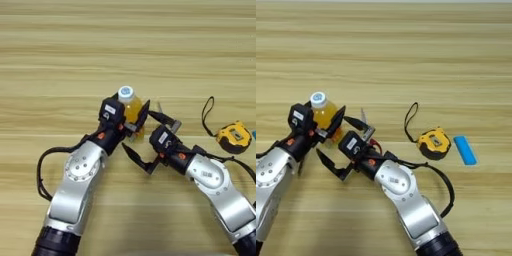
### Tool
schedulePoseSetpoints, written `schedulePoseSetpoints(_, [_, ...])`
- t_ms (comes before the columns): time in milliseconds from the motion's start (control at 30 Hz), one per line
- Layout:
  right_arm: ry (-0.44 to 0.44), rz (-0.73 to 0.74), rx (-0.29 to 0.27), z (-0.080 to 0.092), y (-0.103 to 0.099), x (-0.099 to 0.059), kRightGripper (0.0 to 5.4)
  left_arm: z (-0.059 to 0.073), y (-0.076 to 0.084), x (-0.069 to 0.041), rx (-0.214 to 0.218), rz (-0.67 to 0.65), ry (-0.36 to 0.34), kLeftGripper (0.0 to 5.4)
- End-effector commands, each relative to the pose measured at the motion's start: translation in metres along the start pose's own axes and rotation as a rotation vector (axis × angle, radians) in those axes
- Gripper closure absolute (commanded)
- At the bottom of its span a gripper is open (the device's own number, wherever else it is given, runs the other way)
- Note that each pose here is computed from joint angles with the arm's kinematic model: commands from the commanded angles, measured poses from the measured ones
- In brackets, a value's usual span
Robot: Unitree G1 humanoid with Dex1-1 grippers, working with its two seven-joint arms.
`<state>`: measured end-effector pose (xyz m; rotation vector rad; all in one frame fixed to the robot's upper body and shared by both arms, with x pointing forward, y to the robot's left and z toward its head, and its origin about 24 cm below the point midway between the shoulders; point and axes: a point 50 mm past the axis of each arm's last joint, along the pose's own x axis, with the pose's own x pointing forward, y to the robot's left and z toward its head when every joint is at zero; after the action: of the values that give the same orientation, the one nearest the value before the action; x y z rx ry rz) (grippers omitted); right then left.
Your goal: Move the objects on the table
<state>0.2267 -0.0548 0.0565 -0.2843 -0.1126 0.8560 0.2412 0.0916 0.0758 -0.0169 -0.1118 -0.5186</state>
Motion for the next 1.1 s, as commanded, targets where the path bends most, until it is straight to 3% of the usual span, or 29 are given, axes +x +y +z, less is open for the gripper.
schedulePoseSetpoints(33, [0.000,-0.014,-0.007,0.002,-0.001,0.001,0.00,0.006,-0.006,0.000,-0.006,-0.032,-0.022,1.93])
schedulePoseSetpoints(600, [0.012,-0.018,-0.005,-0.002,0.000,0.002,0.00,-0.001,-0.019,-0.001,-0.058,-0.084,0.005,1.93])
schedulePoseSetpoints(1100, [0.010,-0.039,0.024,-0.003,-0.002,0.003,1.64,-0.002,-0.020,-0.001,-0.062,-0.088,0.008,1.93])
